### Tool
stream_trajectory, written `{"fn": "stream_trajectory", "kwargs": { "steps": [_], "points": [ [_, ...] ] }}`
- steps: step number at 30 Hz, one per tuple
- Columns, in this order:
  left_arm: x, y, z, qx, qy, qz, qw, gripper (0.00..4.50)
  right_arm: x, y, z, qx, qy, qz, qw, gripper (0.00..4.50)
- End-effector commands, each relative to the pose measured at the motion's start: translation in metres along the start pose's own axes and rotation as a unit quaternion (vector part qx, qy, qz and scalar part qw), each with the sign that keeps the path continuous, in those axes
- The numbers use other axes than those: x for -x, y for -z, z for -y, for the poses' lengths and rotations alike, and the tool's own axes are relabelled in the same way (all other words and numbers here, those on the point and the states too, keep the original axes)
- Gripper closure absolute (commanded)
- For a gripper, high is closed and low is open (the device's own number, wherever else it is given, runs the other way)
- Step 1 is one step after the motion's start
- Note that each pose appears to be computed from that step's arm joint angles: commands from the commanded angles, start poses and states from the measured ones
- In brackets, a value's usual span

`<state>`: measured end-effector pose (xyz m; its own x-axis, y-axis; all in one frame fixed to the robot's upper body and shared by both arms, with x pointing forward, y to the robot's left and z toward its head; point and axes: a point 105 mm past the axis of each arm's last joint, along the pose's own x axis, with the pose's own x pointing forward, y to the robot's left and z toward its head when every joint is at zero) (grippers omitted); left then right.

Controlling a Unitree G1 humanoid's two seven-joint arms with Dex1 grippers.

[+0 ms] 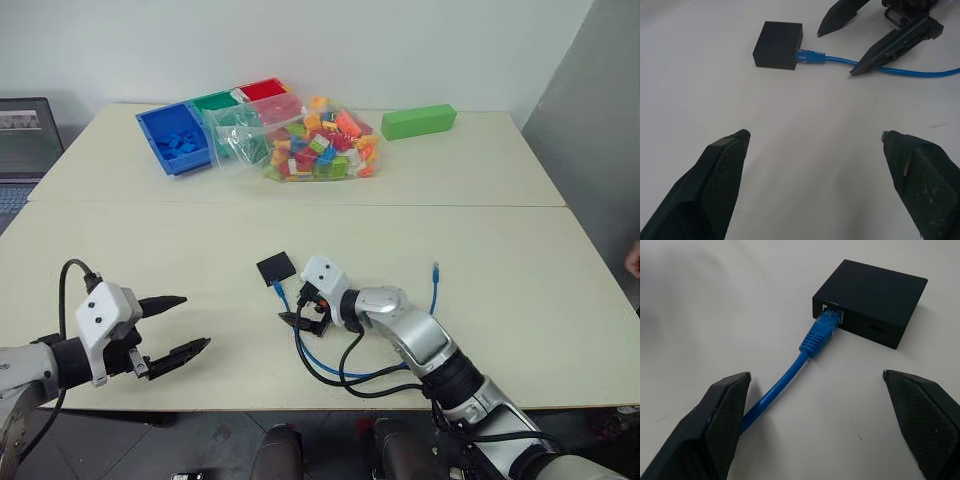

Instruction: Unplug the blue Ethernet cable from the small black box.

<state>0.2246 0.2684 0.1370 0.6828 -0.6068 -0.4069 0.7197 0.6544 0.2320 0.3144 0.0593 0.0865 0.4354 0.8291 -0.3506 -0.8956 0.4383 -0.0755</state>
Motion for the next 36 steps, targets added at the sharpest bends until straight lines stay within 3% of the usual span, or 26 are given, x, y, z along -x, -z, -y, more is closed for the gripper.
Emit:
{"fn": "stream_trajectory", "kwargs": {
  "steps": [1, 5, 8, 18, 19, 23, 28, 30, 36],
  "points": [
    [-0.002, -0.009, -0.002, -0.023, 0.002, 0.002, 1.000, 0.00, -0.004, -0.011, -0.002, -0.009, 0.000, 0.006, 1.000, 0.02],
    [-0.004, -0.010, -0.002, -0.024, 0.004, 0.004, 1.000, 0.00, -0.008, -0.004, -0.006, -0.009, -0.002, -0.012, 1.000, 0.02],
    [-0.005, -0.011, -0.003, -0.025, 0.005, 0.005, 1.000, 0.00, -0.012, -0.004, -0.011, 0.010, -0.007, -0.018, 1.000, 0.44],
    [-0.007, -0.013, -0.005, -0.025, 0.000, 0.009, 1.000, 0.00, -0.017, -0.004, -0.004, 0.012, 0.014, -0.021, 1.000, 3.17],
    [-0.008, -0.014, -0.005, -0.024, -0.002, 0.009, 1.000, 0.00, -0.016, -0.004, -0.003, 0.015, 0.015, -0.022, 1.000, 3.26],
    [-0.008, -0.013, -0.009, -0.020, -0.015, 0.014, 1.000, 0.00, -0.011, -0.007, 0.003, 0.036, 0.020, -0.017, 0.999, 4.30],
    [-0.007, -0.013, -0.015, -0.011, -0.032, 0.017, 0.999, 0.00, 0.000, -0.016, 0.016, 0.080, 0.029, -0.003, 0.996, 4.43],
    [-0.007, -0.013, -0.021, 0.010, -0.044, 0.028, 0.999, 0.00, 0.014, -0.027, 0.023, 0.139, 0.023, 0.020, 0.990, 4.43],
    [-0.014, -0.026, -0.028, 0.139, -0.030, 0.102, 0.985, 0.00, 0.055, -0.053, 0.036, 0.368, 0.000, 0.077, 0.927, 4.45]
  ]
}}
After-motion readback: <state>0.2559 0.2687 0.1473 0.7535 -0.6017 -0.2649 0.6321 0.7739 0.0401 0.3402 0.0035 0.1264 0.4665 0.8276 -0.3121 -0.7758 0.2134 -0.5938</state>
